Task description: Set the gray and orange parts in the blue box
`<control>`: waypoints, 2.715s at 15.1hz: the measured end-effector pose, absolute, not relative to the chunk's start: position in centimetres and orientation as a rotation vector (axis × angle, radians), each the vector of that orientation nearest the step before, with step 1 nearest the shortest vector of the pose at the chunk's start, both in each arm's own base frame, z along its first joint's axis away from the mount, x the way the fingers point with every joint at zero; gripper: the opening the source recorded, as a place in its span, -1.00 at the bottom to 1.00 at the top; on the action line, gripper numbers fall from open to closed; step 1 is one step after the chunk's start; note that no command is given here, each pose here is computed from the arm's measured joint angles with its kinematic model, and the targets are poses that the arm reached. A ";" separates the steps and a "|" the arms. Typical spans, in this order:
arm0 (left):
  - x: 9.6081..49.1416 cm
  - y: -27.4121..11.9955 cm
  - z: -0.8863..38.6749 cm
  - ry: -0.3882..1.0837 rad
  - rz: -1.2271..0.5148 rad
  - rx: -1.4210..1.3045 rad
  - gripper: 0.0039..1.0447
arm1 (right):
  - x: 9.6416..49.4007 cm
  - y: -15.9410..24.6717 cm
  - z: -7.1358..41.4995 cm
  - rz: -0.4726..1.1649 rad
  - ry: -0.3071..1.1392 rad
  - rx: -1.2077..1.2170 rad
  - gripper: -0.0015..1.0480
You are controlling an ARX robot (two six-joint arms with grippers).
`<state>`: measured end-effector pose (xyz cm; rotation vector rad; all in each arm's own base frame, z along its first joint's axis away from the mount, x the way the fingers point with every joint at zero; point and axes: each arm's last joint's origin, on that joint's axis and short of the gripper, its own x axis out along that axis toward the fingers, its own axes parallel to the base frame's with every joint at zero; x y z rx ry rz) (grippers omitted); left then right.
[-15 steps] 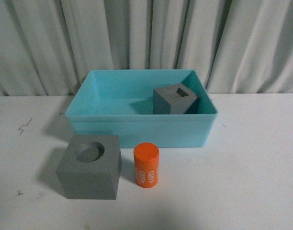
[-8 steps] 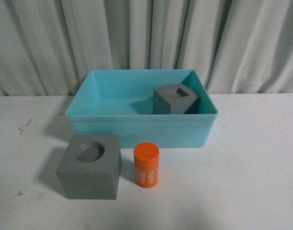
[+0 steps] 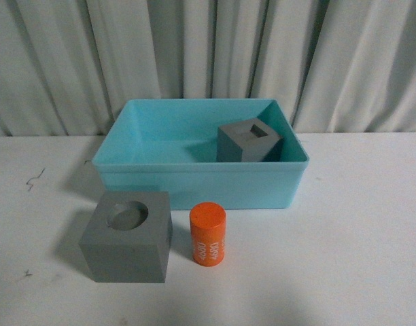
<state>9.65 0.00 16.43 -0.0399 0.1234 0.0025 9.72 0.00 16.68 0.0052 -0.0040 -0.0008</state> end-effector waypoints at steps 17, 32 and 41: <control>25.7 -8.1 15.4 0.654 -0.214 0.102 0.88 | 9.7 0.0 16.7 0.000 -0.004 0.005 0.87; 31.4 -7.9 11.6 0.722 -0.118 0.158 0.88 | 9.7 0.0 16.7 0.000 -0.004 0.005 0.87; 31.3 -8.4 10.3 0.747 -0.112 0.176 0.88 | 9.7 0.0 16.7 0.000 -0.004 0.005 0.87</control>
